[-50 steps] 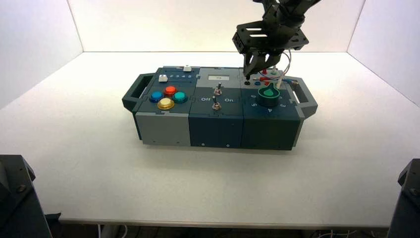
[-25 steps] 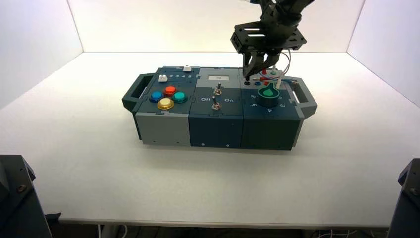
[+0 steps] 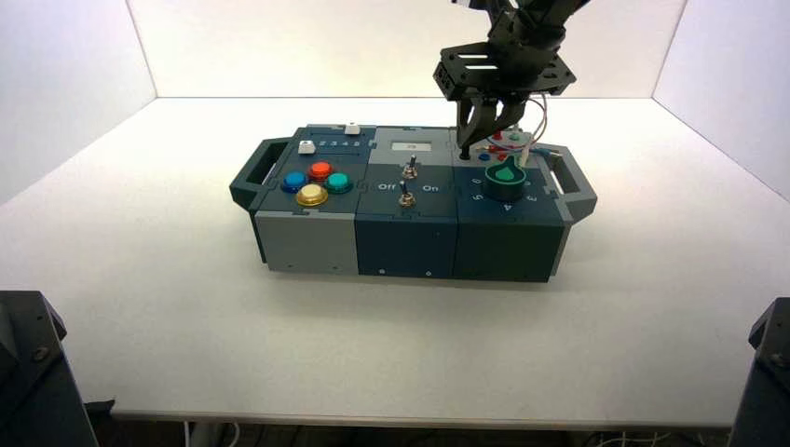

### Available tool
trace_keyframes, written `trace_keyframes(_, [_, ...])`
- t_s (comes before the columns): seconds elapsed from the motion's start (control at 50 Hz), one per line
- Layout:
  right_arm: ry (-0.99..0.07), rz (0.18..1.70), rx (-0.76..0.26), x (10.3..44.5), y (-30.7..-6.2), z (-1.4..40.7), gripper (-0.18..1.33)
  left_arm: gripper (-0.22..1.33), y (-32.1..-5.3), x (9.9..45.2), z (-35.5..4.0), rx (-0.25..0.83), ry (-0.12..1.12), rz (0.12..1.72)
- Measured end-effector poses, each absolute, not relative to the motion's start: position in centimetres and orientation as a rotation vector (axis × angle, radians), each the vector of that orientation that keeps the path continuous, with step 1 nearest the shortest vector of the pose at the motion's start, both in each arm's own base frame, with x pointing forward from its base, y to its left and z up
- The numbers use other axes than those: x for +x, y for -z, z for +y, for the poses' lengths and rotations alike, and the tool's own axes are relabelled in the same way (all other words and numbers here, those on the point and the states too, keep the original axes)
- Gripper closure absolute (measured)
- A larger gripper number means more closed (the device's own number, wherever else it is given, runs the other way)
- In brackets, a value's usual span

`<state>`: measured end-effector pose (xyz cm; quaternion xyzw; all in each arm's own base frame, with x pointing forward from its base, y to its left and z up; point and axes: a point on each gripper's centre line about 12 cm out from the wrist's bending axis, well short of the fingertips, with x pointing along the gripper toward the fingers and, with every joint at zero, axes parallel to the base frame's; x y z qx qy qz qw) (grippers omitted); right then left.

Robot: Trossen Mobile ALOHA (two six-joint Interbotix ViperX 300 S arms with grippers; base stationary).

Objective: Insert the black wire.

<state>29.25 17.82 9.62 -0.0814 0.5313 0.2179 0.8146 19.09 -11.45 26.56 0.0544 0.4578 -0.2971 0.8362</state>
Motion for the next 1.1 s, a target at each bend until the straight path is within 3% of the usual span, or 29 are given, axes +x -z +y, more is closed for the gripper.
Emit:
trace_keyframes(0.58, [-0.465,1.147,-0.176,29.0,-9.7,17.7,1.09,1.28,-26.5,19.0,-11.4,0.117,0.631,0.976])
trace_keyframes(0.68, [-0.465,1.157,-0.176,28.8,-9.8,17.6,0.88,1.28,-26.5,19.0,-11.4,0.117,0.631,0.978])
trace_keyframes(0.88, [-0.469,1.197,-0.184,27.7,-9.8,17.2,0.76,1.28,-26.5,19.0,-11.4,0.116,0.631,0.978])
trace_keyframes(1.0, [-0.475,1.177,-0.178,27.7,-10.8,17.2,0.46,1.28,-26.6,19.0,-11.4,0.117,0.632,0.978])
trace_keyframes(1.1, [-0.479,1.170,-0.176,27.5,-11.4,17.2,0.37,1.28,-26.6,18.9,-11.4,0.117,0.631,0.978])
